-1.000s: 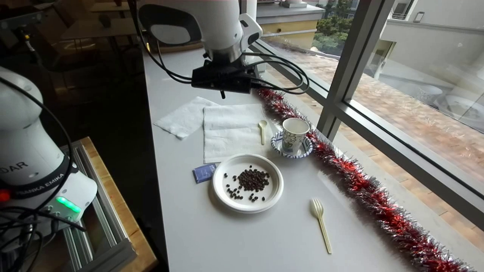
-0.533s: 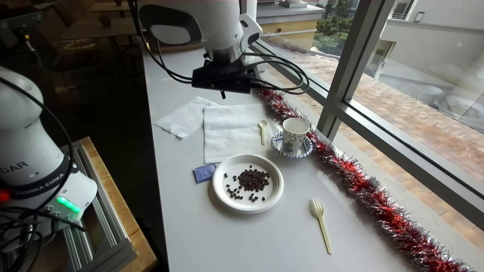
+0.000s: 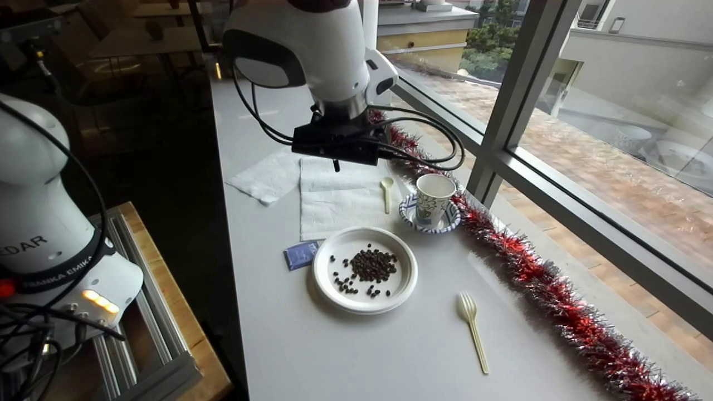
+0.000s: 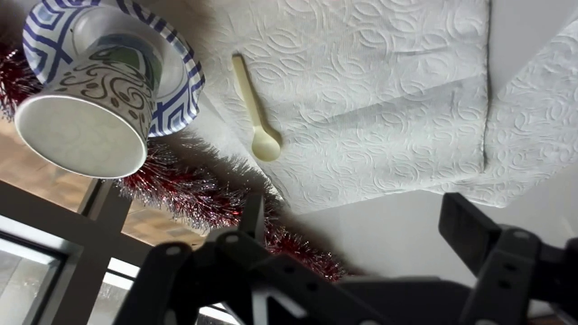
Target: Using the spoon, scoop a little of the plate's objects into the cup
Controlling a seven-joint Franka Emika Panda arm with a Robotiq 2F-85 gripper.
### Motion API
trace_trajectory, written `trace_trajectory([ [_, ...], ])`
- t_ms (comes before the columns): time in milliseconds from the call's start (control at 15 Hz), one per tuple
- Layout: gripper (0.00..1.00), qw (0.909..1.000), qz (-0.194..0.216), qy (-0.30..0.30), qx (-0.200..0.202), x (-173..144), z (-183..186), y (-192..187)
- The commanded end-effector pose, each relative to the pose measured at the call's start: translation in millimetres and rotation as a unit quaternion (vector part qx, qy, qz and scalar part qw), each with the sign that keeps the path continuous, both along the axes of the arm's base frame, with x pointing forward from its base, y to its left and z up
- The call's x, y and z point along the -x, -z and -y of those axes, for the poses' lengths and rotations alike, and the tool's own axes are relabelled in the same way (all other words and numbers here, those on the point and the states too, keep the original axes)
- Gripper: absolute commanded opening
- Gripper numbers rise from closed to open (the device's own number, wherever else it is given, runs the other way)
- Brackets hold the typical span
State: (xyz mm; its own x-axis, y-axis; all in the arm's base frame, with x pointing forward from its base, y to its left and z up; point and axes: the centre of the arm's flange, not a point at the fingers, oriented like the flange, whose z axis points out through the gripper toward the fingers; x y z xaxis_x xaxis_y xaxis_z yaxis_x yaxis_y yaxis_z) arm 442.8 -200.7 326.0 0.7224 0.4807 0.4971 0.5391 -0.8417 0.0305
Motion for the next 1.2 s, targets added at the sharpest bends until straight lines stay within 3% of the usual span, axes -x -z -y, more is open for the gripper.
trace_trajectory([
  [0,1.0,0.9995,-0.018,-0.002,0.028,-39.4,12.2,41.9],
  [267,1.0,0.9988,-0.033,-0.007,0.036,-57.2,10.9,67.8],
  [667,1.0,0.998,-0.025,-0.037,0.045,-77.9,25.8,114.1],
  [733,1.0,0.9987,-0.034,-0.026,0.029,-44.8,5.0,81.4],
  [1133,1.0,0.9973,-0.044,-0.036,0.047,-61.3,13.7,105.6],
])
